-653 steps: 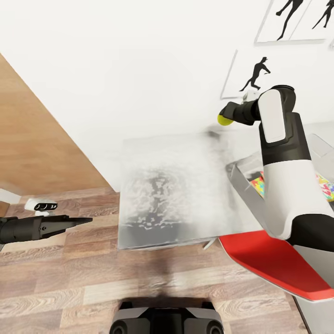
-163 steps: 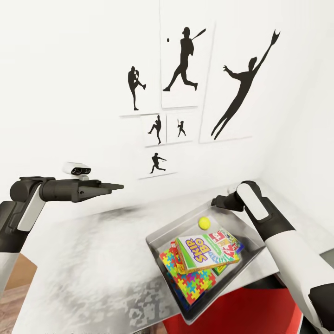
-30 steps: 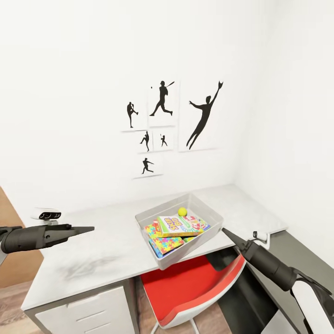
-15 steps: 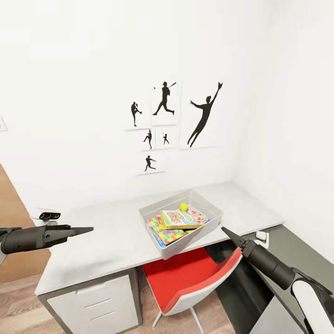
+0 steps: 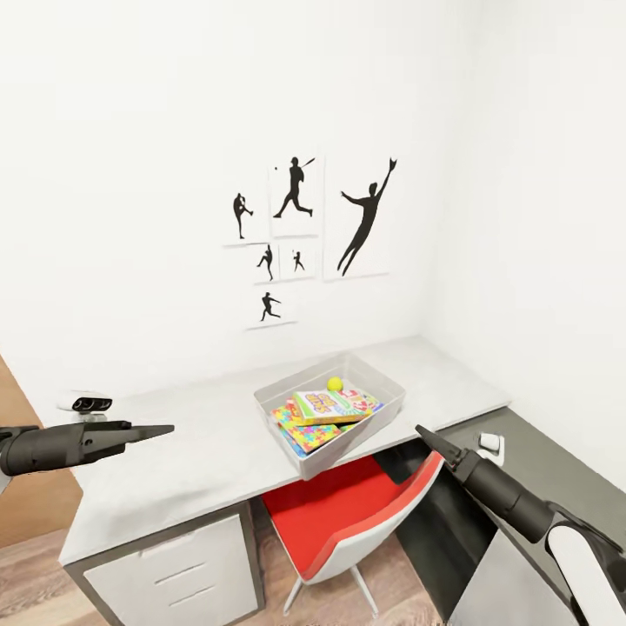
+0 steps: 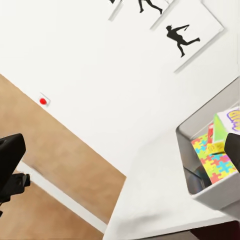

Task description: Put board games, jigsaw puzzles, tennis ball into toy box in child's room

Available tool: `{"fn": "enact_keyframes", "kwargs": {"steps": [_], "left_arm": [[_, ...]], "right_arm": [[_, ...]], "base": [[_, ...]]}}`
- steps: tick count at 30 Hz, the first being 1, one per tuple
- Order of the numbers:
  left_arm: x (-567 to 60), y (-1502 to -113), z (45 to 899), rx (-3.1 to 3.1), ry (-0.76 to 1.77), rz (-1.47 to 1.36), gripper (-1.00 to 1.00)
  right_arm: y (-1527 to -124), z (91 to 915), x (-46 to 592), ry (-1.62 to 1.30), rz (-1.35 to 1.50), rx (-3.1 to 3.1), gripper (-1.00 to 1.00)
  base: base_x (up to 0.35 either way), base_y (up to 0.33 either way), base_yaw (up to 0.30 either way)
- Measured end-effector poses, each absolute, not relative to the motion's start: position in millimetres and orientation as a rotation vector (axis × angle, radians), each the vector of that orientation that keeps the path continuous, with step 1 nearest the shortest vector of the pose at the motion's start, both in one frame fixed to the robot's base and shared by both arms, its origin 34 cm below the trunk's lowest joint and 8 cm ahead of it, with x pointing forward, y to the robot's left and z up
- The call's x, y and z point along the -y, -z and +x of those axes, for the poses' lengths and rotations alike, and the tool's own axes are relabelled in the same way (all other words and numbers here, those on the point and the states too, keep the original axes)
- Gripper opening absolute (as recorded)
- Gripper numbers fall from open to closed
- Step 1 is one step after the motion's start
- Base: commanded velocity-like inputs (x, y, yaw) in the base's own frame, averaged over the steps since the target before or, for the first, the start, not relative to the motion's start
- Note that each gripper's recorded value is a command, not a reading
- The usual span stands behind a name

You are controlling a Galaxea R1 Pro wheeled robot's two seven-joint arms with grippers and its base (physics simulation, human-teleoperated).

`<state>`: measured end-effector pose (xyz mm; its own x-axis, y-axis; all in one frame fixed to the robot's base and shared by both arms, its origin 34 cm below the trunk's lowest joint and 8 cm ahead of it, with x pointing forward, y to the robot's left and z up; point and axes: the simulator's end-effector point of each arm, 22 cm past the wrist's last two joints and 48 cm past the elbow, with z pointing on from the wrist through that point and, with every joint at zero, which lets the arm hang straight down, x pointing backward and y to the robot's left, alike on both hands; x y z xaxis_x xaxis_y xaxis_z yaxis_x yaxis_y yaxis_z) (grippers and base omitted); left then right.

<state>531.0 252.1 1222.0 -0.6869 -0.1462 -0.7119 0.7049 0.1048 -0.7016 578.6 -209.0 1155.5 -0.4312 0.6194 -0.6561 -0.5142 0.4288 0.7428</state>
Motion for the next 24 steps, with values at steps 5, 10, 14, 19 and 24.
{"fn": "enact_keyframes", "kwargs": {"steps": [5,10,14,19,24], "left_arm": [[-253.0,-1224.0,530.5,-1.728,1.653,0.551,1.0],[-253.5,-1225.6,529.8,-1.726,1.65,0.553,1.0],[-254.5,-1227.5,529.4,-1.722,1.646,0.554,1.0],[-255.4,-1229.3,528.9,-1.719,1.642,0.555,1.0],[-256.0,-1230.9,528.3,-1.717,1.638,0.557,1.0]], "right_arm": [[-1156.7,578.0,208.6,-1.271,0.092,-1.566,1.0],[-1158.1,577.4,208.5,-1.271,0.09,-1.563,1.0],[-1159.5,577.0,208.4,-1.27,0.088,-1.561,1.0],[-1160.6,576.6,208.0,-1.268,0.085,-1.56,1.0],[-1162.0,576.1,208.0,-1.266,0.082,-1.558,1.0]], "base": [[-0.188,0.189,-0.256],[-0.206,0.157,-0.257],[-0.175,0.112,-0.258],[-0.173,0.089,-0.258],[-0.189,0.096,-0.258]]}}
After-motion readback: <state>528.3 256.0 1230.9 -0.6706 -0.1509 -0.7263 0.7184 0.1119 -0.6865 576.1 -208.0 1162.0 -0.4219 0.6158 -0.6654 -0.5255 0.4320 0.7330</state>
